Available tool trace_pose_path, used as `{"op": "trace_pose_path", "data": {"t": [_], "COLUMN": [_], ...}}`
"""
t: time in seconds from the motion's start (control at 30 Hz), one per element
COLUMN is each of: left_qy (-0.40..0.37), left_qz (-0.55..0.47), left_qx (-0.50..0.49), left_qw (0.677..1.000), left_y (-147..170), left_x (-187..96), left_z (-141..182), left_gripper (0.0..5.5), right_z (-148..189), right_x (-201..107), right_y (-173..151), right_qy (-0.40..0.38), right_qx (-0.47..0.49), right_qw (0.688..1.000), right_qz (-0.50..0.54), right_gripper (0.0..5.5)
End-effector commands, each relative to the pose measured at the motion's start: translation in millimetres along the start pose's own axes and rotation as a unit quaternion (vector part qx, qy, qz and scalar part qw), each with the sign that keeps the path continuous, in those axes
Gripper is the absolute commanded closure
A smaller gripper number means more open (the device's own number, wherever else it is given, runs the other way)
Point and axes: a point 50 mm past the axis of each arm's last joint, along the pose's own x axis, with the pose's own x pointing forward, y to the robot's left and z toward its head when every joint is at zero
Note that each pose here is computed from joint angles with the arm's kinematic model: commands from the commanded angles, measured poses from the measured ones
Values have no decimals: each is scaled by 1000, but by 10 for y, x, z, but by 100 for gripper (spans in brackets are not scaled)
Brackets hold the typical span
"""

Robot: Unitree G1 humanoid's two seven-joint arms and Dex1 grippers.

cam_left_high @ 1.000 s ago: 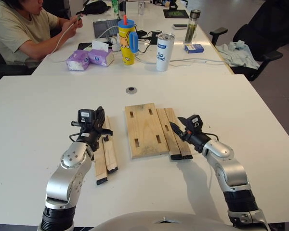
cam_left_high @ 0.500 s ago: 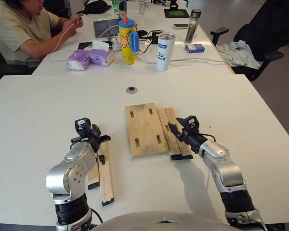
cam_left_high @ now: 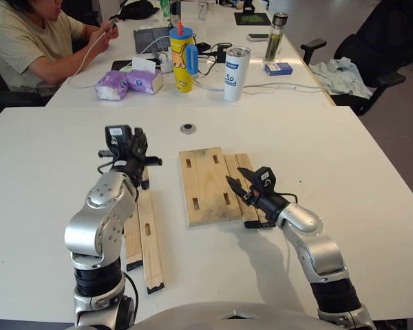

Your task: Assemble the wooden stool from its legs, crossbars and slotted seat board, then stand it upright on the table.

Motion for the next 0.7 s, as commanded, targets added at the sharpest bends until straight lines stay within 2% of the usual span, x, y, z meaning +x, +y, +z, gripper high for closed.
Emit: {"op": "trace_pose_path", "data": {"t": [0.03,0.17,0.33,0.4,0.47,0.6,0.7], "left_qy": [-43,-88,-70,-52,-20,69,144], "left_qz": [35,33,13,-31,-126,-267,-368], "left_qx": [10,16,19,11,-8,-75,-159], "left_qw": [998,995,997,998,992,958,905], "left_y": [230,246,289,255,214,395,527], "left_x": [-56,-7,-71,-100,-188,-273,-310], "left_z": [96,217,55,-43,-123,-138,9], "left_gripper": [507,507,507,507,507,507,507], "right_z": [75,-74,-121,-155,-208,-252,-299], "right_x": [163,238,375,417,412,281,170], "right_y": [299,414,700,791,822,754,675], "right_qy": [8,42,38,36,42,32,25], "right_qx": [50,68,83,88,83,102,123], "right_qw": [986,969,942,935,936,955,966], "right_qz": [161,233,322,341,338,277,227], "right_gripper": [335,335,335,335,335,335,335]}}
